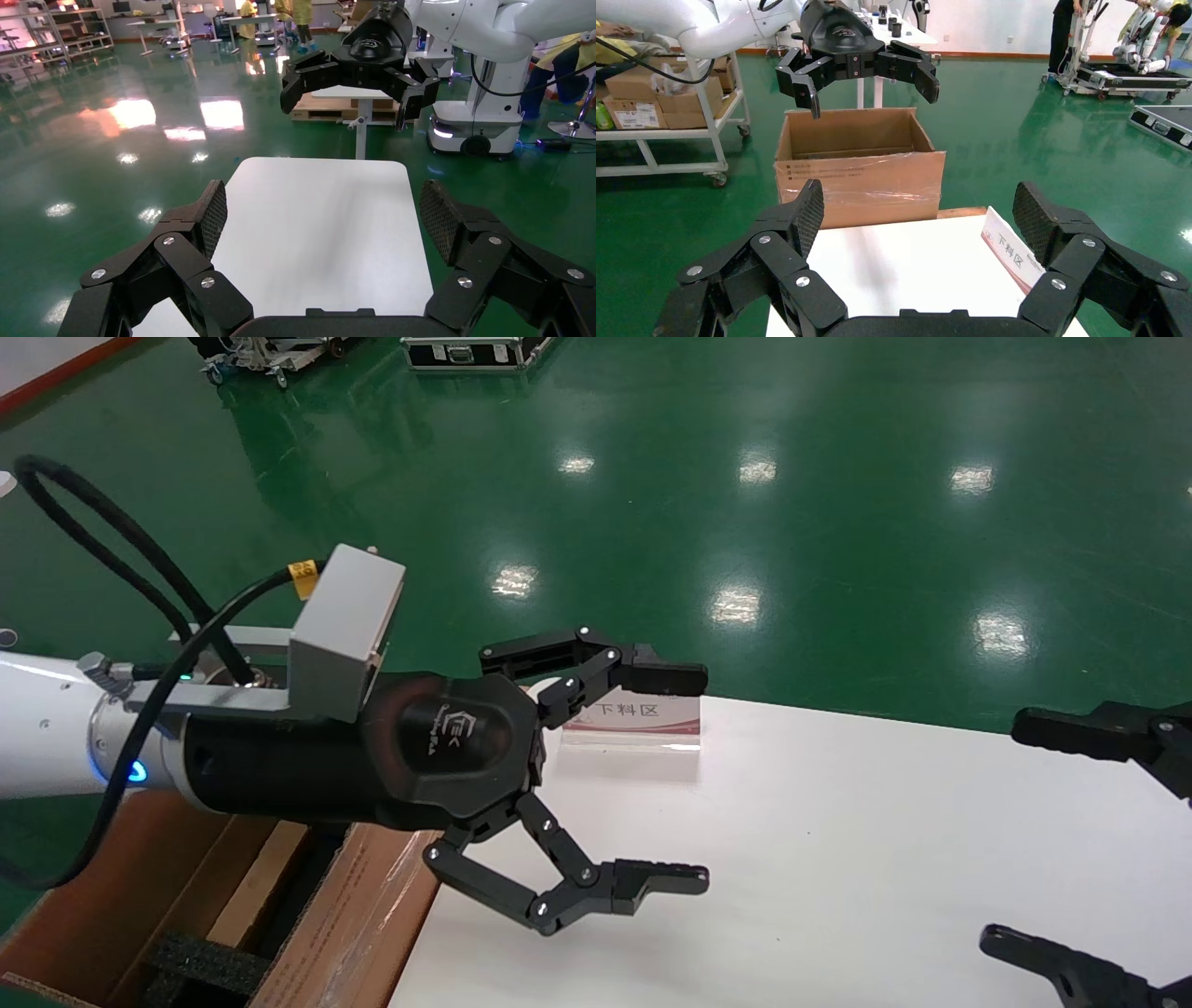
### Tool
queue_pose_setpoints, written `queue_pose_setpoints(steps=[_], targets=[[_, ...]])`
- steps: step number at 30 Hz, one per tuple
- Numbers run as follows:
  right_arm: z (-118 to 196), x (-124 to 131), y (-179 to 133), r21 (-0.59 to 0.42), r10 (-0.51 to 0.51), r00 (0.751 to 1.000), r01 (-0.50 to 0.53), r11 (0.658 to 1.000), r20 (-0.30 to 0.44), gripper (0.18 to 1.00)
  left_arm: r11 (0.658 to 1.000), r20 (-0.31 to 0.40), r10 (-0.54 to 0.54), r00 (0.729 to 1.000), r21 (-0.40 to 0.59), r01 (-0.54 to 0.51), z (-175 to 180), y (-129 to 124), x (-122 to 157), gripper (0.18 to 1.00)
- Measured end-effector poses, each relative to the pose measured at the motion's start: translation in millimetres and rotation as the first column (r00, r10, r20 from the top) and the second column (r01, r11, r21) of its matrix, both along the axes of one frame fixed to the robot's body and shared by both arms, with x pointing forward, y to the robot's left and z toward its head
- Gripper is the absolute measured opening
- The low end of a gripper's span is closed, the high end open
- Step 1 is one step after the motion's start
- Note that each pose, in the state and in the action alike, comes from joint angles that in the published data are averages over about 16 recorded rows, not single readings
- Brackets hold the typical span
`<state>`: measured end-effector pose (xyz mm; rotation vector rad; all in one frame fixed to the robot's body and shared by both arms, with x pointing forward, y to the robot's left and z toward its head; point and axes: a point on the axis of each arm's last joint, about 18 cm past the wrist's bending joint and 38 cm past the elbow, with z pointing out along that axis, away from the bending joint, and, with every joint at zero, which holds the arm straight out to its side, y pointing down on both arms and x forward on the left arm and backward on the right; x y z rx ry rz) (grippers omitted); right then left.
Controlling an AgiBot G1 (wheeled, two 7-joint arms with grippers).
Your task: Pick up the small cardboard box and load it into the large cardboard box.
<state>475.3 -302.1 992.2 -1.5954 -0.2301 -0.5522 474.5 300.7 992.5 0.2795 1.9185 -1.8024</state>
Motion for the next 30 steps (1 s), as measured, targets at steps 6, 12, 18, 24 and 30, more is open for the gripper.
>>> queue_pose_setpoints(steps=[6,12,18,24,30], targets=[[0.0,0.0,0.0,0.0,0.0,1.0,0.0,1.0,0.0,1.001,1.0,-0.002,0.0,1.0,0.003,0.0,-0.2,-0.5,0.4,1.001],[0.0,0.0,0.1,0.0,0.0,1.0,0.0,1.0,0.0,1.001,1.0,-0.002,0.001,1.0,0.004,-0.001,-0.4,-0.7,0.7,1.001],[-0.1,0.0,0.1,0.0,0.0,1.0,0.0,1.0,0.0,1.001,1.0,-0.003,0.001,1.0,0.005,-0.001,-0.4,-0.8,0.8,1.001],[-0.1,0.0,0.0,0.0,0.0,1.0,0.0,1.0,0.0,1.001,1.0,-0.003,0.001,1.0,0.005,-0.001,-0.5,-0.8,0.9,1.001],[-0.1,0.0,0.0,0.0,0.0,1.0,0.0,1.0,0.0,1.001,1.0,-0.003,0.001,1.0,0.005,-0.001,-0.5,-0.8,0.9,1.001]])
